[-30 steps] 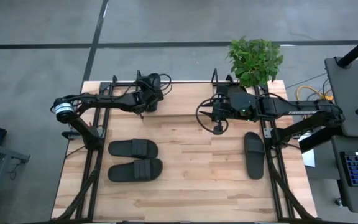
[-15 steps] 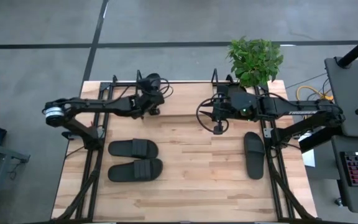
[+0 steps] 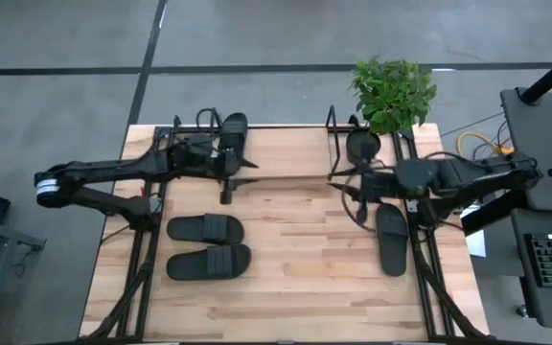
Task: Pick and place slides into the shelf
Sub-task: Put the black slide on the shelf
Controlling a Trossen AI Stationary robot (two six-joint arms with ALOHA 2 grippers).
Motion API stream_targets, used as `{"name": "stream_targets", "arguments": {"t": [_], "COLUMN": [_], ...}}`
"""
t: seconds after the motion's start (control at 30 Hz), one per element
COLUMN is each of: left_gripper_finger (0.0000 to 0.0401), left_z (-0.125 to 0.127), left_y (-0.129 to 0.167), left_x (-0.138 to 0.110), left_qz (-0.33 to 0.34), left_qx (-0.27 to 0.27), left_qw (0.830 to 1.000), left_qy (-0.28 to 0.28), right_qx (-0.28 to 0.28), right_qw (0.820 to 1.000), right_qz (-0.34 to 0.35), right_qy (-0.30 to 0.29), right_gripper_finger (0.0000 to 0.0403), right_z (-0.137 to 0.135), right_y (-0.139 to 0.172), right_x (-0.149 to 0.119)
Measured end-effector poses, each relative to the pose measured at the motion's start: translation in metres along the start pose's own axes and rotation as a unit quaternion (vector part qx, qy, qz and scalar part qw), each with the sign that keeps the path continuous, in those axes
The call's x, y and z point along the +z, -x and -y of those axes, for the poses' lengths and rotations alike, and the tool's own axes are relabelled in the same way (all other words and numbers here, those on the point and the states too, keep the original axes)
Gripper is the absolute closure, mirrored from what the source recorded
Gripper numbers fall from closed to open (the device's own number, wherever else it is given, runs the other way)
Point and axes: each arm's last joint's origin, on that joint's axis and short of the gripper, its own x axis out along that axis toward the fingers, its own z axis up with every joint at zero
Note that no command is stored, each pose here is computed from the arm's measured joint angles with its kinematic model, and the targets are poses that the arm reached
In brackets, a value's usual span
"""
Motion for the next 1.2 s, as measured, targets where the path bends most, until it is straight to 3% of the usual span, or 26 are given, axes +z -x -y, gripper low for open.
{"name": "stream_targets", "arguments": {"t": [0.17,0.33,0.5,0.67,0.97,1.2], "left_gripper_finger": [0.0238,0.0238,0.0238,0.0238,0.0238,0.0238], "left_z": [0.005,0.010,0.015,0.016,0.015,0.015], "left_y": [0.011,0.015,0.015,0.016,0.016,0.016], "left_x": [-0.004,-0.017,-0.027,-0.028,-0.026,-0.026], "left_qz": [0.034,0.048,0.053,0.054,0.065,0.065], "left_qx": [0.011,0.017,0.018,0.019,0.022,0.022], "left_qw": [0.999,0.999,0.998,0.998,0.998,0.998], "left_qy": [-0.006,-0.008,0.003,0.003,0.001,0.003], "right_qx": [-0.055,-0.075,-0.029,0.012,0.010,0.057], "right_qw": [0.998,0.996,0.996,0.990,0.967,0.943], "right_qz": [-0.010,-0.029,-0.072,-0.138,-0.254,-0.327], "right_qy": [0.022,0.049,0.049,0.012,-0.013,-0.002], "right_gripper_finger": [0.0320,0.0319,0.0321,0.0313,0.0301,0.0262], "right_z": [-0.021,-0.037,-0.046,-0.050,-0.066,-0.084], "right_y": [0.023,0.039,0.047,0.053,0.053,0.043], "right_x": [-0.002,-0.005,-0.012,-0.023,-0.043,-0.050]}}
